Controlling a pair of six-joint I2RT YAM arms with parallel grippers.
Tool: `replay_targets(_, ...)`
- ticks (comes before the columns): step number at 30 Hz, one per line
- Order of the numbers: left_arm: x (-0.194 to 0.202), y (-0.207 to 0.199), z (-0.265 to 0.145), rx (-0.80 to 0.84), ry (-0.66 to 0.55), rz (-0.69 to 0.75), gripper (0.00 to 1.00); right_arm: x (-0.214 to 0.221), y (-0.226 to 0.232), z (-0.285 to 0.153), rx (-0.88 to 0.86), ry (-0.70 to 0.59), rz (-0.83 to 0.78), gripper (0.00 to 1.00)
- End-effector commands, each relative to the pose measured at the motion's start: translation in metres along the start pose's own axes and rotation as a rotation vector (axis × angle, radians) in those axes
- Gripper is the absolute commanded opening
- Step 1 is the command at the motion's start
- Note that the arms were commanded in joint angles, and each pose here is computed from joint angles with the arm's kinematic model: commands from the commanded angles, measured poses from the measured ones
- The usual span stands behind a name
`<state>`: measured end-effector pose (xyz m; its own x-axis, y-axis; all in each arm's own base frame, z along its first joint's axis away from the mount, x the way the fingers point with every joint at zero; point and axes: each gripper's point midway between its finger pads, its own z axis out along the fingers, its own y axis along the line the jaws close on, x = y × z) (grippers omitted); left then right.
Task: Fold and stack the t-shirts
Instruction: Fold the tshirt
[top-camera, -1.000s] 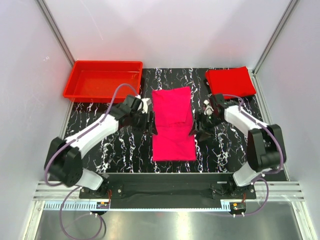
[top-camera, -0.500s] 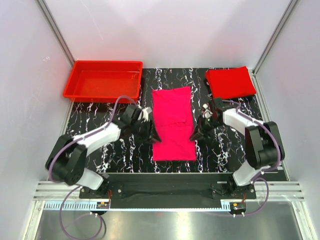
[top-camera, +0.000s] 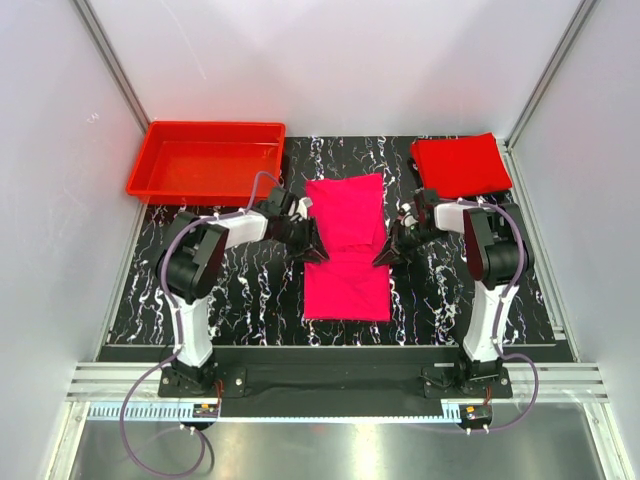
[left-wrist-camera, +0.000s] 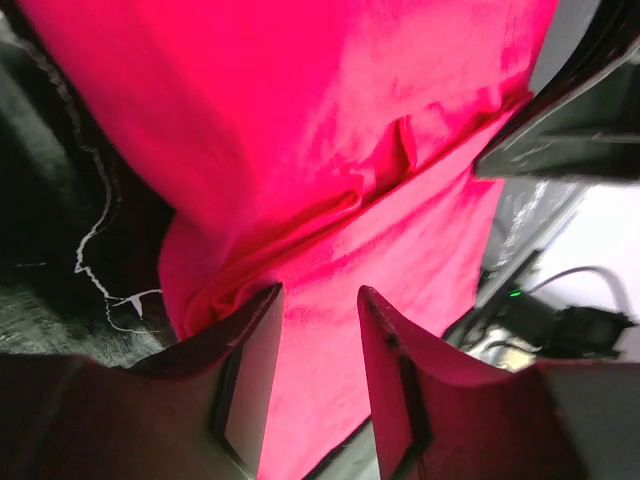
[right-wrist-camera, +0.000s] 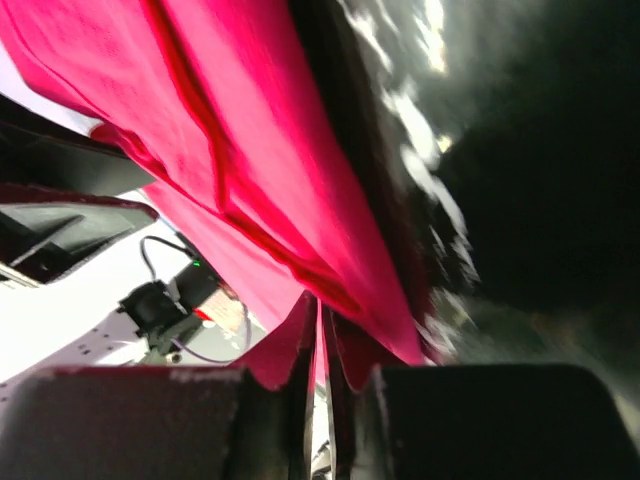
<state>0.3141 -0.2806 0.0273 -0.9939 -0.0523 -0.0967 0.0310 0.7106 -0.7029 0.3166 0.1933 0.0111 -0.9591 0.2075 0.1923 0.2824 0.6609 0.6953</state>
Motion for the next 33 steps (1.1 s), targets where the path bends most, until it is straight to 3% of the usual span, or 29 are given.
replay_targets(1,0.020,0.062,-0.004,-0.266,0.043,0.102,0.45,-0.004,-0.038,-0.016,0.206,-0.055,-0.073,0.13)
replay_targets(6,0.018,0.005,-0.052,-0.193,-0.070,0.229,0.56,0.009,0.003,-0.065,0.218,-0.139,-0.148,0.19)
replay_targets(8,0.033,-0.019,-0.062,-0.155,-0.061,0.248,0.61,0.025,0.025,-0.077,0.187,-0.161,-0.189,0.23)
replay_targets(12,0.067,-0.059,-0.074,-0.013,-0.054,0.261,0.63,0.070,0.044,-0.059,0.108,-0.064,-0.182,0.24)
replay_targets(15,0.098,-0.045,-0.060,0.038,-0.018,0.191,0.63,0.099,0.047,-0.031,0.012,0.012,-0.141,0.24)
replay_targets(19,0.131,-0.012,-0.042,0.061,0.031,0.065,0.61,0.114,0.012,-0.004,-0.014,0.043,-0.049,0.24)
replay_targets(26,0.165,0.074,-0.027,-0.200,0.108,-0.003,0.59,0.127,-0.069,0.002,0.195,0.047,0.072,0.21)
replay_targets(31,0.161,0.057,-0.047,-0.193,0.064,0.038,0.61,0.129,-0.054,-0.027,0.245,-0.025,0.035,0.27)
replay_targets(33,0.161,0.046,-0.065,-0.202,0.040,0.051,0.65,0.127,-0.038,-0.045,0.237,-0.088,0.004,0.41)
